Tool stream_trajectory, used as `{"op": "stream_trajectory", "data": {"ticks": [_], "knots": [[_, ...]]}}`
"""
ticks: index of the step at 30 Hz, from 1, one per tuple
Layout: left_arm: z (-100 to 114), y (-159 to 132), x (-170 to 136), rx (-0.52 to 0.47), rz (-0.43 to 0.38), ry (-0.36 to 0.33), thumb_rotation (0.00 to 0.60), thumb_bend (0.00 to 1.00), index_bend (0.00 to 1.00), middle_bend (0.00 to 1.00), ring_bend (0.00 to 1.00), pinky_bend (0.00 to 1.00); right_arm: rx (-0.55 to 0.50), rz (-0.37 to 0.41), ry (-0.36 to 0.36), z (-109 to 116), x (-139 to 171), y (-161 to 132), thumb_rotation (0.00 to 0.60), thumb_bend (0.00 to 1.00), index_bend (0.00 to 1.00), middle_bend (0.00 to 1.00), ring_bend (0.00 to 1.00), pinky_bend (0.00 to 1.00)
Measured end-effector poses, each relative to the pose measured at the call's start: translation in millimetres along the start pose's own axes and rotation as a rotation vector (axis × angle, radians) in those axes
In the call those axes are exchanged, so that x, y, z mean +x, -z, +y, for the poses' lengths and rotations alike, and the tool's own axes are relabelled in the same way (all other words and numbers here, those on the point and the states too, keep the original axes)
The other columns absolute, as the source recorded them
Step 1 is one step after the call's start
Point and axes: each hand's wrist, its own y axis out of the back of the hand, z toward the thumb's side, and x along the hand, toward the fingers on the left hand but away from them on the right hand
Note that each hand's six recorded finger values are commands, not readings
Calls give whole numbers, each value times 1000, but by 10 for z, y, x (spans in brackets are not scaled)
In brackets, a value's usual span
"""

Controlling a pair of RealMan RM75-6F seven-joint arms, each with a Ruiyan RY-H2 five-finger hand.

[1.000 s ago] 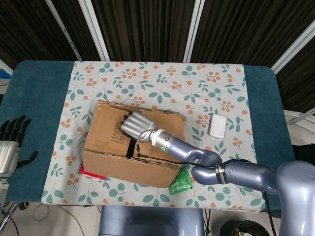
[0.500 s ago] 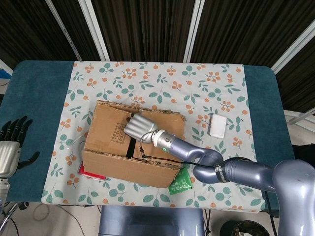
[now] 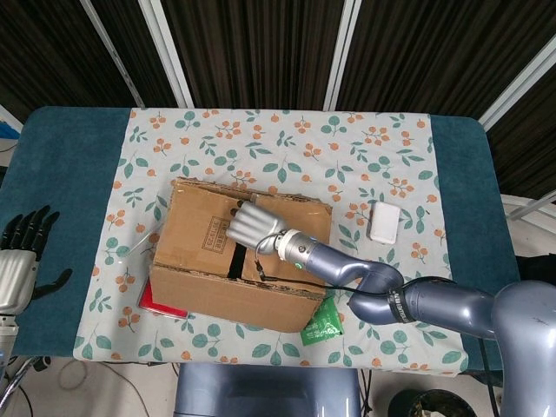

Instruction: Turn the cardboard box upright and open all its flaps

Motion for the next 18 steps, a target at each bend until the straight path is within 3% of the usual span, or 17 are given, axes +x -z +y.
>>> {"op": "stream_trajectory", "data": {"ticks": [18], "knots": [[22, -33, -4, -14, -8, -4, 600, 213, 0, 0, 0, 0, 91, -6, 21, 397, 148, 47, 600, 1000, 758, 595, 309, 296]]}}
